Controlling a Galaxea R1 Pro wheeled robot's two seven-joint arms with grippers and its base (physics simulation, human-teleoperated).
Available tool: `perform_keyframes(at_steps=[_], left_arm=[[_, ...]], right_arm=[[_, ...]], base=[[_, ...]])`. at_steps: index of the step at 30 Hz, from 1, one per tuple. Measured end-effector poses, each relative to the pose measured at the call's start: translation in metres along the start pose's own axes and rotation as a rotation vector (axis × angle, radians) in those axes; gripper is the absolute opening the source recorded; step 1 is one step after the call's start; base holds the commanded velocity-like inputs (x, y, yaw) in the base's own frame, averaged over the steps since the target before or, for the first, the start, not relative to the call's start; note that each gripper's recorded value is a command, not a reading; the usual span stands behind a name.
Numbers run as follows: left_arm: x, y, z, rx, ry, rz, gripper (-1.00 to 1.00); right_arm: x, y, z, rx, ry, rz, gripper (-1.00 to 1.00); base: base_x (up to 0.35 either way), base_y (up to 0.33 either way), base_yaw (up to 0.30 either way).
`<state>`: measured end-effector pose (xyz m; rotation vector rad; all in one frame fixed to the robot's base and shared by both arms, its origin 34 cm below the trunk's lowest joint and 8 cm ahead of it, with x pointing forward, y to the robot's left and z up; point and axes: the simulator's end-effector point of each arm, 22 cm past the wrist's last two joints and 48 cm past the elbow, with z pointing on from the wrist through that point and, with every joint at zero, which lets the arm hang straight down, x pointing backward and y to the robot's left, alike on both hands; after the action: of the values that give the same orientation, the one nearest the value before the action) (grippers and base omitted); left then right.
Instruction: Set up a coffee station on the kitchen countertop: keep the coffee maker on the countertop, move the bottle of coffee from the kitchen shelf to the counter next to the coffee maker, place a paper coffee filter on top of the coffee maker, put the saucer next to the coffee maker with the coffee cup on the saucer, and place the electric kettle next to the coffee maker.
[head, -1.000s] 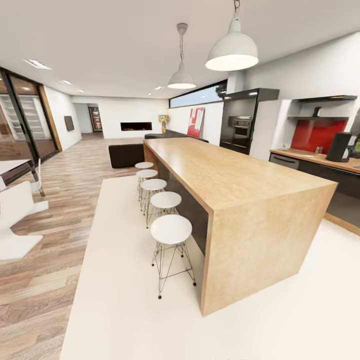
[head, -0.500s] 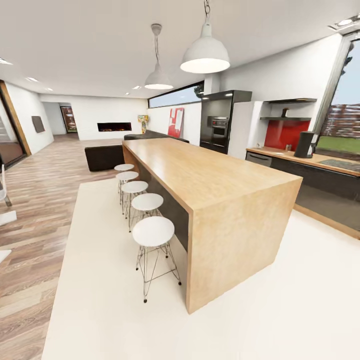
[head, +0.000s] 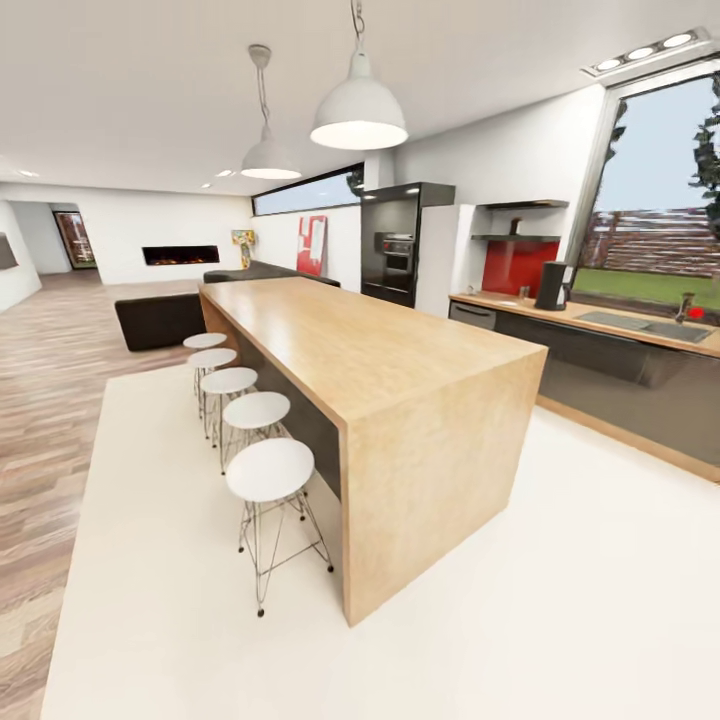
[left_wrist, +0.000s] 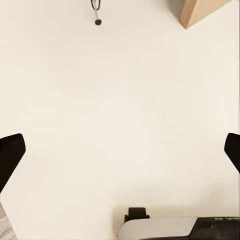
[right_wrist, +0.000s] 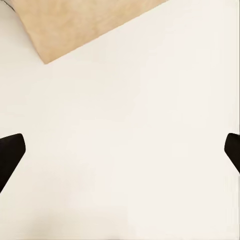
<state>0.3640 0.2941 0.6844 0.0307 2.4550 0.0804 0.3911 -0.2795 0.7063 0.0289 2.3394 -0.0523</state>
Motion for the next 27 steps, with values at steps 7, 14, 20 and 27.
perform_keyframes(at_steps=[7,14,20,27], left_arm=[[-0.0005,0.0003,-0.0054,0.0,0.0,0.0,1.0],[-0.0005,-0.0003,-0.0054,0.001,0.0,-0.001,1.0],[-0.0005,-0.0008,-0.0054,0.001,0.0,-0.001,1.0],[-0.0005,0.0002,-0.0054,0.0,0.0,0.0,1.0]], right_arm=[[-0.0011,-0.0002,-0.0053,0.0,0.0,0.0,1.0],[-0.0011,-0.0002,-0.0053,0.0,0.001,0.0,1.0],[-0.0013,-0.0002,-0.0053,0.0,0.0,0.0,1.0],[-0.0013,-0.0002,-0.0053,0.0,0.0,0.0,1.0]], base=[[0.0,0.0,-0.267],[0.0,0.0,-0.266],[0.0,0.0,-0.267],[0.0,0.0,-0.267]])
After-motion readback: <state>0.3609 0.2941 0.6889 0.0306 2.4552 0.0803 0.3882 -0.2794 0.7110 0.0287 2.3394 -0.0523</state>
